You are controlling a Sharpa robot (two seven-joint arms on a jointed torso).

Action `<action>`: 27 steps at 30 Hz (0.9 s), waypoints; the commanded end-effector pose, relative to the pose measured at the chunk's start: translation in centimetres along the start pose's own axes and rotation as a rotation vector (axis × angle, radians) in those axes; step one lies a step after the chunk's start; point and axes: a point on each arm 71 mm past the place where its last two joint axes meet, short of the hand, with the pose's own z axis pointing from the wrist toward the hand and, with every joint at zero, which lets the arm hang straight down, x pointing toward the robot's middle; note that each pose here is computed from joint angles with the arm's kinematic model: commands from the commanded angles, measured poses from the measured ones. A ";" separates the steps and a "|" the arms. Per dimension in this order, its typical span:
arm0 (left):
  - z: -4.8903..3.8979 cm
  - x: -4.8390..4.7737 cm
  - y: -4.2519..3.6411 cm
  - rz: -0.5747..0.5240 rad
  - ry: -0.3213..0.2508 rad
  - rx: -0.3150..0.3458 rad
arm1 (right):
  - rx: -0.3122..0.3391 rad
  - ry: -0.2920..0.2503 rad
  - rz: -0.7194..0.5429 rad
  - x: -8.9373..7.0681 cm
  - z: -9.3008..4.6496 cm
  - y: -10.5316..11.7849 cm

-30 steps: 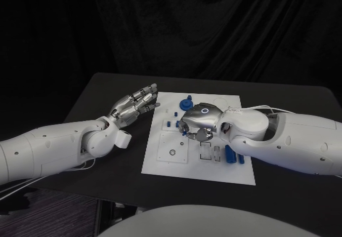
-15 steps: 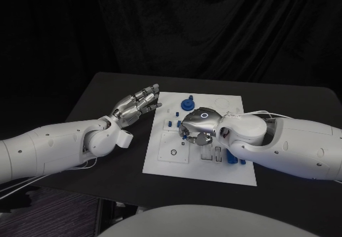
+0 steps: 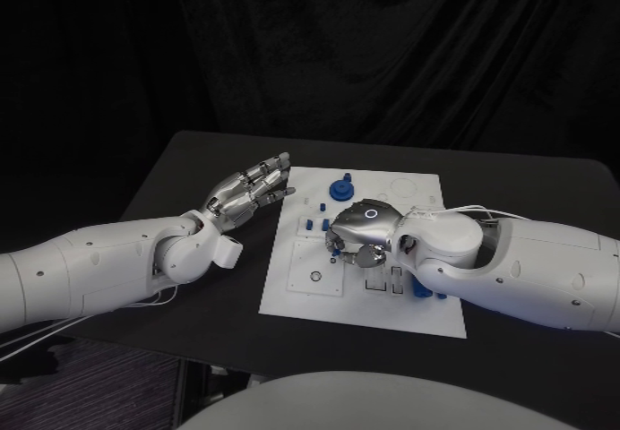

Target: Assemble the parts on the task board

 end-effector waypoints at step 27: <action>0.07 0.18 -0.11 -0.014 0.013 0.057 | 0.000 0.062 -0.009 0.8 0.4 0.4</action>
